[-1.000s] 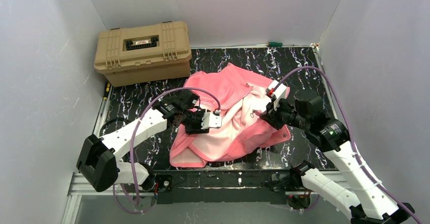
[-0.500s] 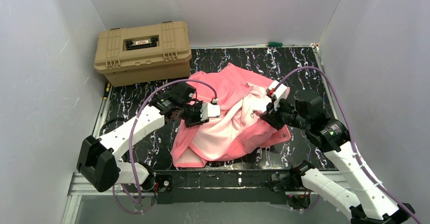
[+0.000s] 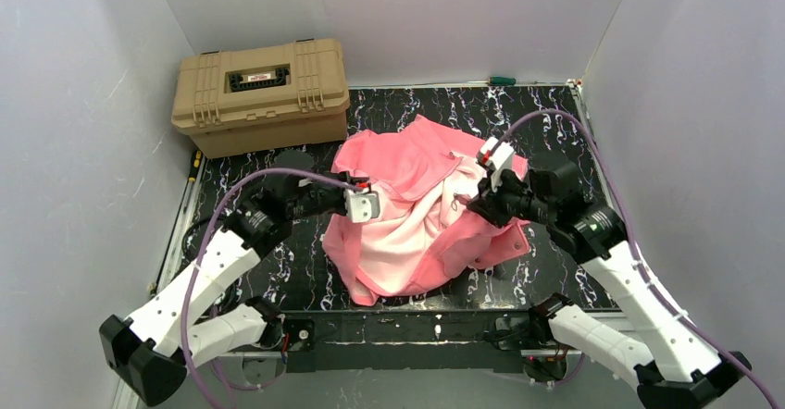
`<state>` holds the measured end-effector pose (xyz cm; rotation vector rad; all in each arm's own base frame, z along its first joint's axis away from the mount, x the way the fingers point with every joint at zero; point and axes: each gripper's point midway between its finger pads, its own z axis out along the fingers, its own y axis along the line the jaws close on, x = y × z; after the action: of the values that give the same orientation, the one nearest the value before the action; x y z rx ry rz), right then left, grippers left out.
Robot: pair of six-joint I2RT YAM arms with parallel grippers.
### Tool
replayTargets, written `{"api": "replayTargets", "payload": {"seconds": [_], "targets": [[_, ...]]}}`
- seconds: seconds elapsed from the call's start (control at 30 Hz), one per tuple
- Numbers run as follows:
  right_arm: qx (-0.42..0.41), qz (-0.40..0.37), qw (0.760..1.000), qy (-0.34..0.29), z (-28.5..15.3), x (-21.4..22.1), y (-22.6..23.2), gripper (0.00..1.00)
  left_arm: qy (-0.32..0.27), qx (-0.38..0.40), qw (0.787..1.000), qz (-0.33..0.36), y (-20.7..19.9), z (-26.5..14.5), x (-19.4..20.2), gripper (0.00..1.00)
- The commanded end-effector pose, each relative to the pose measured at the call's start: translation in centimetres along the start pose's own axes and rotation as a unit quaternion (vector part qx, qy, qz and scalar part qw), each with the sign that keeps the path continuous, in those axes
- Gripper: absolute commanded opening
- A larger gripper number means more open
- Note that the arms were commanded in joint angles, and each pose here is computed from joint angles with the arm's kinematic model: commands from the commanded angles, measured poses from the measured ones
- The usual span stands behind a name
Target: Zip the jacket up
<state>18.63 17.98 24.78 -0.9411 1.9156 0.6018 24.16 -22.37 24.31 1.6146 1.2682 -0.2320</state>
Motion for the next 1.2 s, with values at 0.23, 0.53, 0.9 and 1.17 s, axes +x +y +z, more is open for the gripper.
{"api": "replayTargets", "payload": {"seconds": [0.23,0.53,0.9,1.17], "targets": [[0.122,-0.041,0.975,-0.184,0.4,-19.3,-7.2,0.01,-0.204,-0.343,0.795,0.457,17.1,-3.5,-17.1,0.0],[-0.188,-0.05,0.963,-0.187,-2.5,-14.6,5.4,0.01,-0.322,-0.294,0.664,0.608,6.9,-6.2,-18.9,0.0],[-0.305,-0.052,0.941,-0.136,-3.5,-8.6,9.4,0.01,-0.379,-0.239,0.591,0.671,0.0,-5.4,-17.0,0.0],[-0.327,-0.032,0.939,-0.106,-3.0,-6.7,10.4,0.01,-0.369,-0.239,0.597,0.671,0.5,-4.6,-16.6,0.0]]}}
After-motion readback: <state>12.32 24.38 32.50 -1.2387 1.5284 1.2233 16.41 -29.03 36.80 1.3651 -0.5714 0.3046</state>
